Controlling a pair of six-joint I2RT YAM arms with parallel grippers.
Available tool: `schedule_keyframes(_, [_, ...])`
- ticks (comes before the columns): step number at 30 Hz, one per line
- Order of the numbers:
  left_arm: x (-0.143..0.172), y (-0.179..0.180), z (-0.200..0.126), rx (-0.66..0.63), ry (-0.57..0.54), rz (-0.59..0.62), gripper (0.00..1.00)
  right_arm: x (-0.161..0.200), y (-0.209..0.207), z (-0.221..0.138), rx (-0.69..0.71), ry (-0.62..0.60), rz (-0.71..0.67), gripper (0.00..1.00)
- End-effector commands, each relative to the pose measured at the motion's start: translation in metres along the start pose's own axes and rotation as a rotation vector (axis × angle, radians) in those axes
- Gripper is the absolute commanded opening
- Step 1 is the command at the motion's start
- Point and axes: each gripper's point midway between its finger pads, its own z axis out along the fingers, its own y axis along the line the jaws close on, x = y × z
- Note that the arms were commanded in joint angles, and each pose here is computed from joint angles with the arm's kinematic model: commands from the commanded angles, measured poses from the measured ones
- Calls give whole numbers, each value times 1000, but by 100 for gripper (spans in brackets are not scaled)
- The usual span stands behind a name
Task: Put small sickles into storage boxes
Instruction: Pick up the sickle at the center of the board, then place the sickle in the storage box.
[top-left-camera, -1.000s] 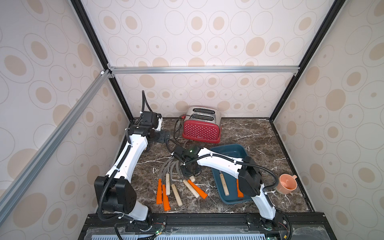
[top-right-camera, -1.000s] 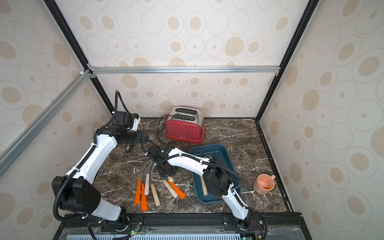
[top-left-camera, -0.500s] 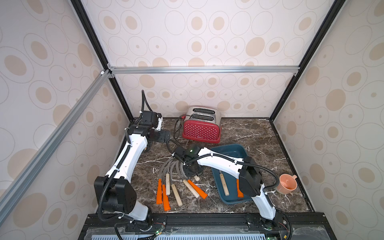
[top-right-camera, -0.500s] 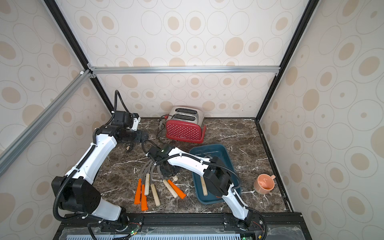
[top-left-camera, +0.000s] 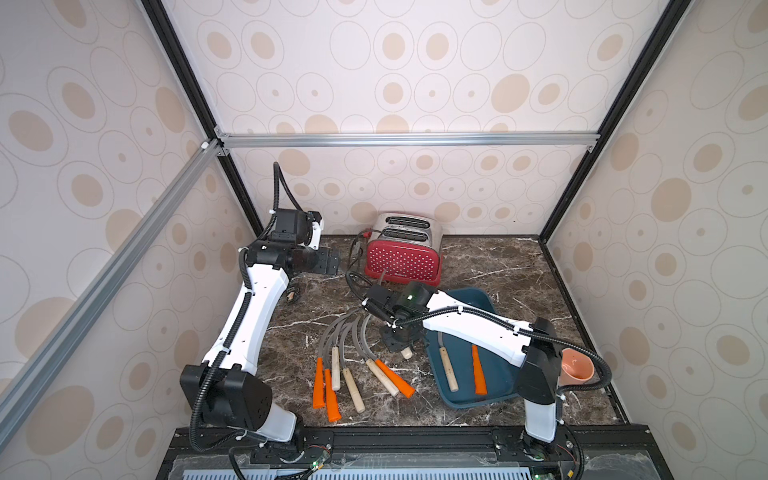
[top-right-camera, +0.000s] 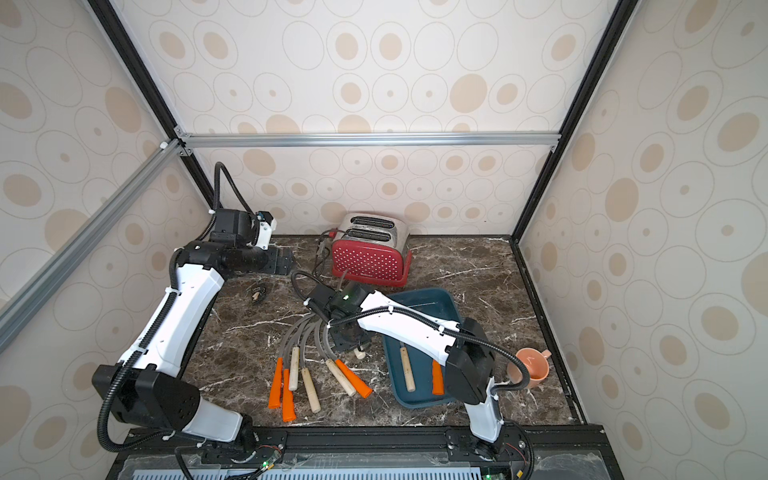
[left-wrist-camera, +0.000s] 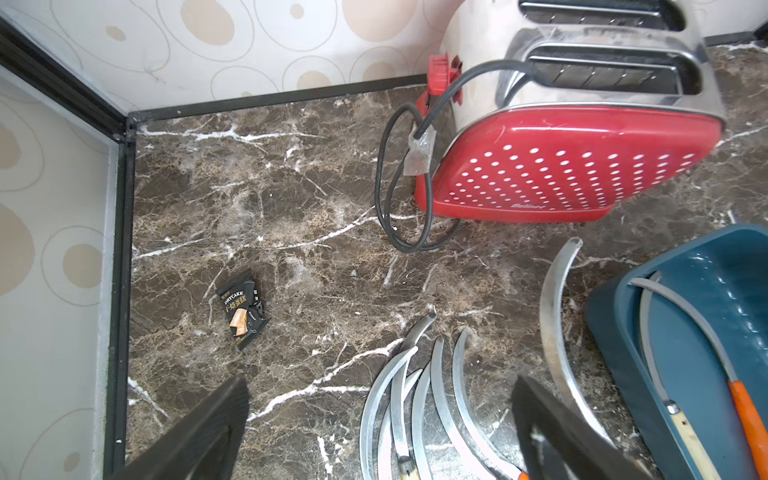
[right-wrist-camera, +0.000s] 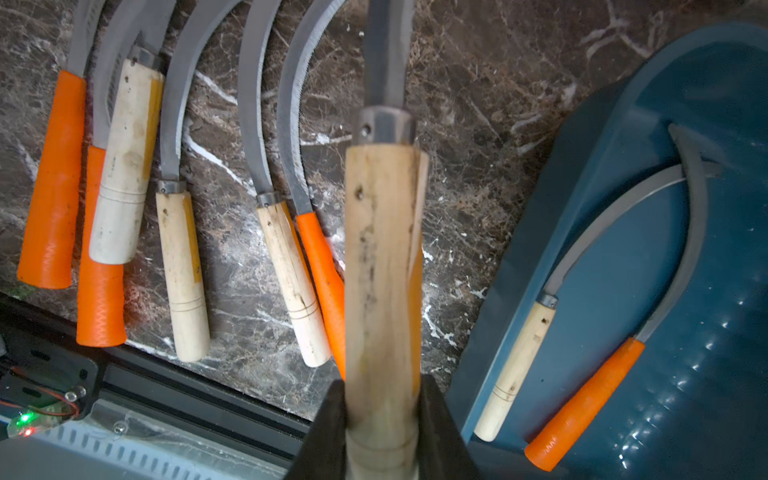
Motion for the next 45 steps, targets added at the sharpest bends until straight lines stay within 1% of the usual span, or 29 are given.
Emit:
schedule_keyframes(1, [-5,-4,-28,15,-24,43,99,11,-17,-13,0,-15,42,0])
schedule_keyframes(6, [-3,-7,-35,25,-27,64,99,32,-44,-23,-25,-31,115,0])
schedule_keyframes(11, [8,-16,-32,78,-7,84,99,61,-76,-28,-33,-44,197,0])
schedule_keyframes(16, [14,-20,-30,103,4,106,99,86,-104,-31,-22,-59,267,0])
schedule_keyframes(22, [19,-27,-29,145,6,123,99,107,-121,-24,-31,-67,327,0])
schedule_keyframes(26, [23,-32,-29,174,12,135,99,112,-125,-14,-31,-58,350,0])
schedule_keyframes(31, [20,-32,-34,165,-27,159,99,110,-125,0,-50,-66,380,0])
schedule_keyframes(37, [21,-30,-33,154,-30,155,99,107,-127,13,-68,-61,397,0])
schedule_keyframes(45, [28,-33,-37,167,-27,191,99,112,-126,27,-63,-32,413,0])
